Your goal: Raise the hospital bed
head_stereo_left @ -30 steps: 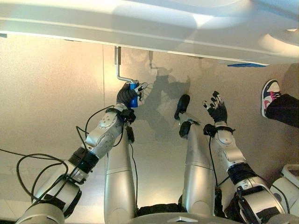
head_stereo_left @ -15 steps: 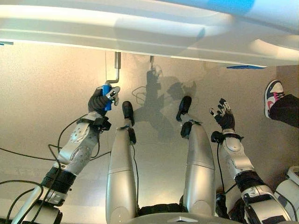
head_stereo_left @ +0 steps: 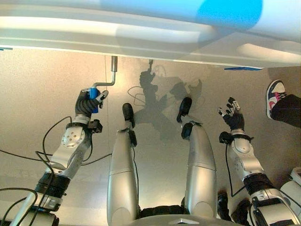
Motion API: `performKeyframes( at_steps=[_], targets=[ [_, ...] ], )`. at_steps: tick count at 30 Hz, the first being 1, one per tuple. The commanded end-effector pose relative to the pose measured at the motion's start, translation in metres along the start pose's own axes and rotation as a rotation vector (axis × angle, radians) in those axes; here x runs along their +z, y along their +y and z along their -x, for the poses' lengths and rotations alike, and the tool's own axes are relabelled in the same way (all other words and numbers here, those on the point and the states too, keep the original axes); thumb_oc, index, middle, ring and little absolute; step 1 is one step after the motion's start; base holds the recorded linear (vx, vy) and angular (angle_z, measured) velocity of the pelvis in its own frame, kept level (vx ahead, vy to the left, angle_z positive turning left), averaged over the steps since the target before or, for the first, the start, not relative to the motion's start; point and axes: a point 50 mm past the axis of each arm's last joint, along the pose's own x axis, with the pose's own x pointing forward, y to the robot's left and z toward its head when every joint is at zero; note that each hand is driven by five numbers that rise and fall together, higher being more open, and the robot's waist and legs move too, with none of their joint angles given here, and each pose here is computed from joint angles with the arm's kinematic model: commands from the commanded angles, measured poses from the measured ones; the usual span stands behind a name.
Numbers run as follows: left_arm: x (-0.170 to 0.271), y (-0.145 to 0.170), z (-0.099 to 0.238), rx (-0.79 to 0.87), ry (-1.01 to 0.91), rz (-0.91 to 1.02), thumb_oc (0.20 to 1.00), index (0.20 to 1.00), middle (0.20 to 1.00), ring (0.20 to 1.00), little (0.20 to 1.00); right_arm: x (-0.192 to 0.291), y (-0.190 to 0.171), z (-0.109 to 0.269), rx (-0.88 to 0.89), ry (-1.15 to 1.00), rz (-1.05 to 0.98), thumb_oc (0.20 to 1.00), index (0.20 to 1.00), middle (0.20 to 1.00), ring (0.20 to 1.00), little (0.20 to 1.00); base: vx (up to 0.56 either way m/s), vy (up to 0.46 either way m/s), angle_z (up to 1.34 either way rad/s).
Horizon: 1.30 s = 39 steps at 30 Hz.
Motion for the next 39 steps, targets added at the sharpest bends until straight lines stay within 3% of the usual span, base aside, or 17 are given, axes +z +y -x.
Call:
performKeyframes(
  at_steps=[1, 7, 15, 39],
  targets=[
    [0.077, 0.077, 0.0, 0.381, -0.369, -0.137, 0.2, 0.2, 0.2, 0.2, 0.2, 0.001, -0.04, 0.007, -0.081, -0.036, 0.066, 1.0, 1.0, 1.0, 1.0, 1.0, 0.02, 0.067, -0.01],
    [0.068, 0.091, -0.007, 0.505, -0.314, -0.404, 0.2, 0.2, 0.2, 0.2, 0.2, 0.01, -0.049, 0.004, -0.113, -0.074, 0.069, 1.0, 1.0, 1.0, 1.0, 1.0, 0.02, 0.073, -0.06],
    [0.024, 0.099, -0.016, 0.568, -0.099, -0.453, 0.2, 0.2, 0.2, 0.2, 0.2, 0.017, -0.046, 0.001, -0.113, -0.105, 0.062, 1.0, 1.0, 1.0, 1.0, 1.0, 0.02, 0.053, -0.08],
    [-0.004, 0.078, -0.068, 0.52, 0.208, -0.687, 0.2, 0.2, 0.2, 0.2, 0.2, 0.034, -0.013, -0.005, -0.017, -0.182, -0.012, 1.0, 1.0, 1.0, 1.0, 1.0, 0.01, 0.002, -0.03]
  ],
)
